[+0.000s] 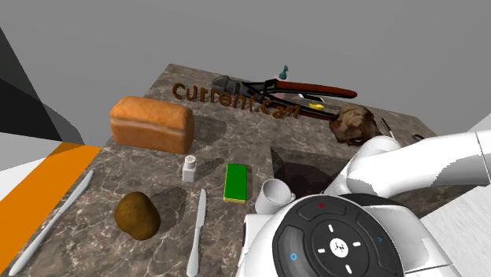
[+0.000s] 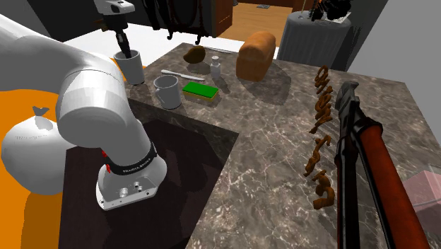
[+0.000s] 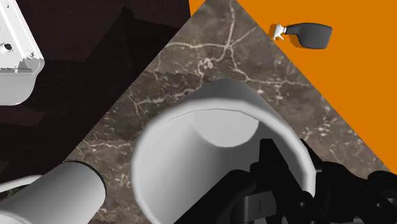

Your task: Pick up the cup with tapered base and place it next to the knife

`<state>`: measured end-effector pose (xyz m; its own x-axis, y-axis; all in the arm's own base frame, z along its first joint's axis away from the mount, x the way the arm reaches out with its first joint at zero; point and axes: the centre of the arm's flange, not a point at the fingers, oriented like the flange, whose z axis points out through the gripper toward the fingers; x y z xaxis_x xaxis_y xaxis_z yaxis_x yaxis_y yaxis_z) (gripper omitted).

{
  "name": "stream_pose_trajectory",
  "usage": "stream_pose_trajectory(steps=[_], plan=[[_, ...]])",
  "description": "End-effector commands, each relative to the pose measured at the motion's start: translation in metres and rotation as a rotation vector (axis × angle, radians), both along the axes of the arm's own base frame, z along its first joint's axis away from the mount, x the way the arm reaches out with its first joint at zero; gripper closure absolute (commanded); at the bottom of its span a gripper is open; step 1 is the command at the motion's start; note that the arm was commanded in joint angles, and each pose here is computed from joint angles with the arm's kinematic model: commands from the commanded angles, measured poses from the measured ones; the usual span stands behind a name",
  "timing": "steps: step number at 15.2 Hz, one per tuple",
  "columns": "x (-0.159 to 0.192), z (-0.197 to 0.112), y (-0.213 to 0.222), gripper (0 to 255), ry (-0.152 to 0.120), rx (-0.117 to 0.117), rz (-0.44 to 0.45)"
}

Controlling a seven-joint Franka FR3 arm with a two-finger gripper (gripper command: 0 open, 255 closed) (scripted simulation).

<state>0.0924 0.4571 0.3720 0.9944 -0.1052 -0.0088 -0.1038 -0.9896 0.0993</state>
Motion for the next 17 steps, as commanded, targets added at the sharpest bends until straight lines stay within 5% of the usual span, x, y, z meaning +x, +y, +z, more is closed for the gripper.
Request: stream_pose_trajectory(steps=[1,2,7,11,17], plan=[[0.0,0.0,0.0,255,0.0,0.0,0.0],[0.0,0.0,0.0,0,0.0,0.0,0.0],[0.0,0.0,0.0,0,0.0,0.0,0.0],[0.001,0.05,0.005,0,0.0,0.0,0.0],[0.001,0.05,0.005,0,0.0,0.0,0.0]])
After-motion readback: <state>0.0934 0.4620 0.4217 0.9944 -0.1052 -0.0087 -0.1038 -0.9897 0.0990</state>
